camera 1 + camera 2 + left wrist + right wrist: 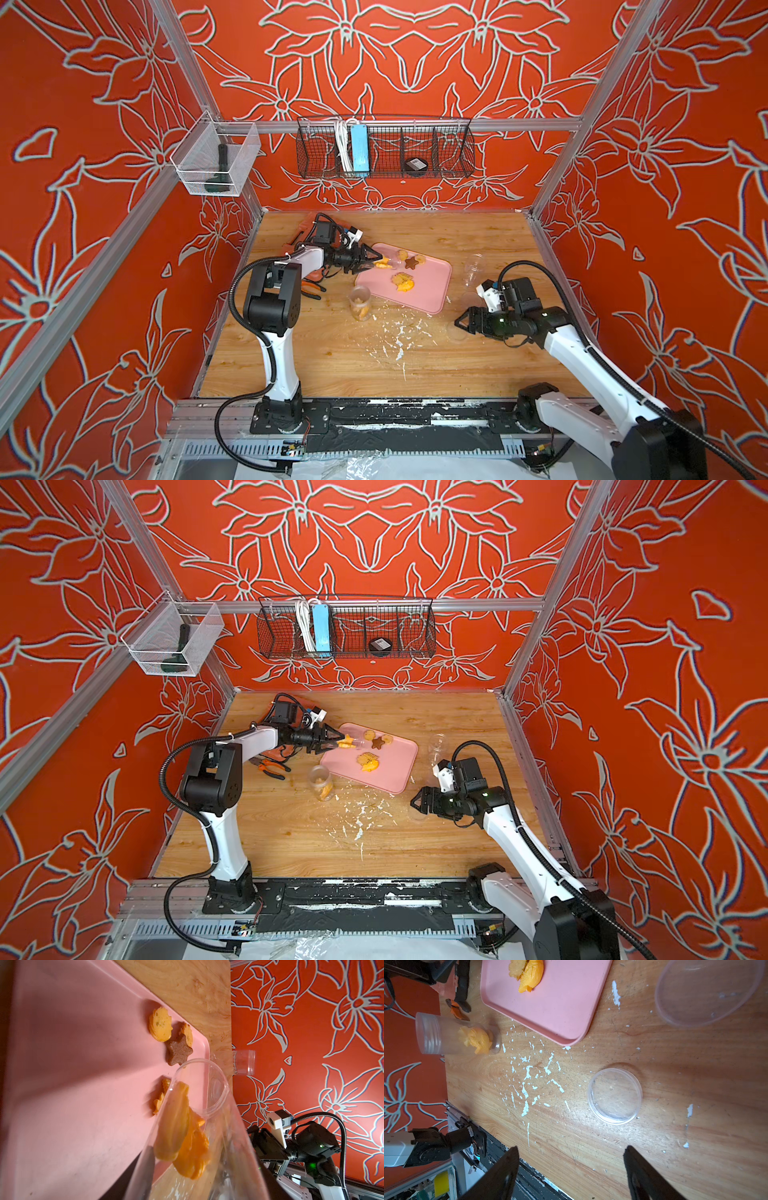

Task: Pour the cookies out of the jar
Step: Pour the cookies in the jar onto the tray.

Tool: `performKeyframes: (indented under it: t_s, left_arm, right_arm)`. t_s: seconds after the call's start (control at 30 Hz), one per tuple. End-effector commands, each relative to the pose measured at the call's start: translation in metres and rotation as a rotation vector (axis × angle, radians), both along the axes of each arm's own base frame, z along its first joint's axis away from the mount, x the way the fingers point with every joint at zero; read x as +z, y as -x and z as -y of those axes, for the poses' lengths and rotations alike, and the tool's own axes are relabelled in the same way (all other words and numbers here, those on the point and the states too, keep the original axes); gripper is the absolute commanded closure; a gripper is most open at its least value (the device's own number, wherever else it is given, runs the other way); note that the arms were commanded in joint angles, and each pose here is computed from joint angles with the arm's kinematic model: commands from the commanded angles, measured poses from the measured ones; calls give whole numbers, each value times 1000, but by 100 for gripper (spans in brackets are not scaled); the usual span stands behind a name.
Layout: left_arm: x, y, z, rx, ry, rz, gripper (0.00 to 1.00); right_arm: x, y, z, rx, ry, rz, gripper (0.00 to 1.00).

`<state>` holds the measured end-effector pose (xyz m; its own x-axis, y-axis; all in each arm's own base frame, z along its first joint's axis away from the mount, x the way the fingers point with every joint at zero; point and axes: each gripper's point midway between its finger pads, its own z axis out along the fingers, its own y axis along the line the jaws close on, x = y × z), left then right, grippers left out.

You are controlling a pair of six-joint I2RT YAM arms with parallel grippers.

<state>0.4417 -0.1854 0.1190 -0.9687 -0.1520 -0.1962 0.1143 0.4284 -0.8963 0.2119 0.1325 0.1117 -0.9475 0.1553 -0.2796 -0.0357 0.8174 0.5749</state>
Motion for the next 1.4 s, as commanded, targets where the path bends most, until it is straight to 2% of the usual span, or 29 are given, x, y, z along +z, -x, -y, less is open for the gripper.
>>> performKeyframes:
  t_s: [0.0,0.17,0.2,0.3,0.33,0.4,0.43,0.57,0.63,0.67,0.73,0.77,0.83,0.87,0.9,0.97,1.0,1.03,1.07,1.1,1.17,1.2,1.23,1.27,1.3,1.37]
  left_arm:
    - [19,1,2,-26,10,49,40]
    - [19,4,6,-41,62,27,40]
    - [17,2,4,-30,31,31,40]
    - [2,-4,-12,8,-180,53,40]
    - [6,-4,-12,3,-153,62,40]
    - [24,2,0,-30,30,63,40]
    - [26,5,3,-35,70,46,40]
    - [2,-2,-10,-14,-156,50,39]
    - [12,2,-3,-26,-31,46,39]
    - [13,4,0,-30,-17,34,39]
    - [3,1,-5,-25,-167,58,39]
    - [2,0,-7,-24,-180,60,39]
    - [16,7,2,-49,11,34,39]
    - [21,6,4,-47,49,39,39]
    - [18,2,1,-32,0,54,39]
    - [3,-5,-12,-13,-209,83,39]
    - [4,-2,-14,-15,-197,69,39]
    - [12,1,-10,-18,-84,56,39]
    - [18,2,-7,-13,-20,53,39]
    - [17,0,-8,-2,-48,61,39]
    - [9,-3,-16,0,-186,83,39]
    - [12,-1,-16,-5,-150,77,39]
    - [23,2,-11,-17,-42,78,39]
    - [27,3,-8,-11,16,66,39]
    - [26,0,-9,1,-16,74,39]
    - [14,-5,-18,9,-190,97,39]
  right_arm:
    - [7,2,-3,17,-9,8,19]
    - [8,2,-2,14,-10,13,19]
    - [8,2,-2,14,-9,15,19]
    - [7,2,-2,13,-9,13,19]
    - [7,2,-2,13,-8,13,19]
    - [7,2,-2,15,-7,11,19]
    - [7,1,-2,16,-6,10,19]
    - [7,2,-2,15,-9,11,19]
    - [7,1,-2,13,-6,17,19]
    - [7,2,-2,14,-6,15,19]
    - [7,2,-2,16,-6,10,19]
    - [7,2,-2,17,-7,11,19]
    - [7,1,-2,15,-7,13,19]
    - [7,1,-2,16,-7,13,19]
    - [7,2,-2,16,-7,12,19]
    - [8,2,-2,16,-9,14,19]
    - [7,2,-2,15,-9,16,19]
    - [7,2,-2,15,-8,17,19]
    - [7,2,-2,13,-7,17,19]
    - [8,2,-2,16,-7,16,19]
    - [8,2,-2,16,-7,13,19]
    - [7,2,-2,17,-7,12,19]
    - [7,2,-2,15,-7,15,19]
    - [7,2,-2,14,-6,14,19]
    - [7,2,-2,15,-5,15,19]
    - [8,2,-2,15,-8,16,19]
